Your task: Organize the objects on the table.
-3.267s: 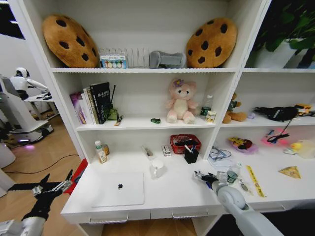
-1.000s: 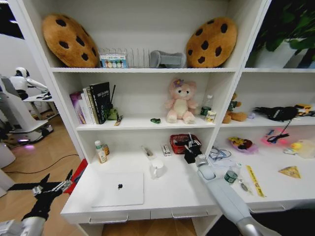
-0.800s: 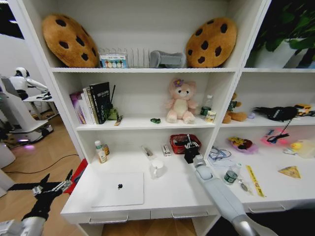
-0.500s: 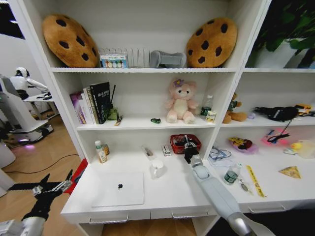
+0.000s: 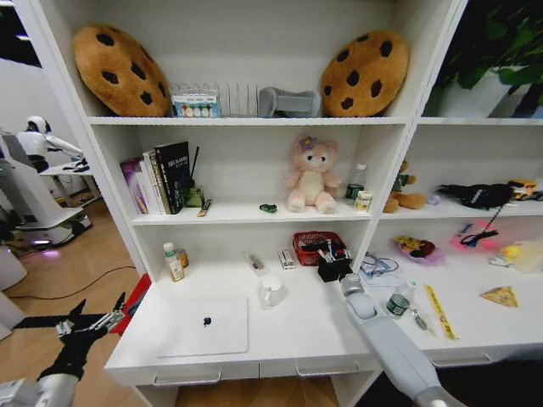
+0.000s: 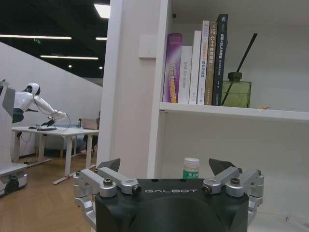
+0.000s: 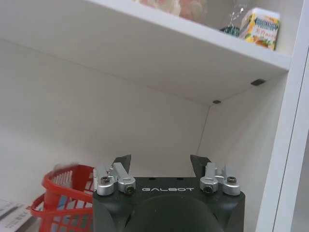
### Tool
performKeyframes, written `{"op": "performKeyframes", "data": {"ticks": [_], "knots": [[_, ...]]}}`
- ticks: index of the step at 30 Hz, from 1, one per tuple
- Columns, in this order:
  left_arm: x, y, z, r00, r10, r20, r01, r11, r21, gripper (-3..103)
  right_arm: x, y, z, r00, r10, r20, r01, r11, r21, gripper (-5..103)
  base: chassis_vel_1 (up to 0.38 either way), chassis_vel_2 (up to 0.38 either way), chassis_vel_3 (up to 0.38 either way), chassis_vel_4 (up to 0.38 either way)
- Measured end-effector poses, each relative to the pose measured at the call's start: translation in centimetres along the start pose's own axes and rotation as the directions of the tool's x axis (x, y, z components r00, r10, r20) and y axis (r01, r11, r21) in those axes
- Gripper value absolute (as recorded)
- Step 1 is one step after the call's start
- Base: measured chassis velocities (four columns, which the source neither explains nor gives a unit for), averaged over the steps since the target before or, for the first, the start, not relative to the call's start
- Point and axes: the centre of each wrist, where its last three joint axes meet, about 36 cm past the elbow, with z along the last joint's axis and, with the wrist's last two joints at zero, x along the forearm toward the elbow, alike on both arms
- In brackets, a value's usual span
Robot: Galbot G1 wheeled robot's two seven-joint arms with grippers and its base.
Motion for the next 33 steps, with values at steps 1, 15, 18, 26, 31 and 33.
{"op": "performKeyframes", "data": {"ticks": [1,15,18,26,31,33], "knots": [[0.0,0.0,0.0,1.0,0.0,0.0,0.0,1.0,0.0,100,0.8,0.0,-0.7,1.0,-0.006,0.006,0.006,1.0,-0.007,77,0.0,0.0,0.0,0.0],[0.0,0.0,0.0,1.0,0.0,0.0,0.0,1.0,0.0,100,12.4,-1.2,-7.9,1.0,0.015,-0.02,-0.017,0.991,-0.136,100,0.0,0.0,0.0,0.0],[0.0,0.0,0.0,1.0,0.0,0.0,0.0,1.0,0.0,100,17.6,-2.2,-10.5,1.0,0.025,-0.011,-0.027,0.987,-0.161,100,0.0,0.0,0.0,0.0],[0.0,0.0,0.0,1.0,0.0,0.0,0.0,1.0,0.0,100,24.9,-3.8,-14.0,0.998,0.067,-0.013,-0.069,0.98,-0.187,100,0.0,0.0,0.0,0.0],[0.0,0.0,0.0,1.0,0.0,0.0,0.0,1.0,0.0,100,27.2,-4.0,-15.3,0.993,0.115,-0.025,-0.118,0.974,-0.193,100,0.0,0.0,0.0,0.0],[0.0,0.0,0.0,1.0,0.0,0.0,0.0,1.0,0.0,100,27.6,-4.1,-15.4,0.992,0.124,-0.026,-0.126,0.973,-0.193,100,0.0,0.0,0.0,0.0]]}}
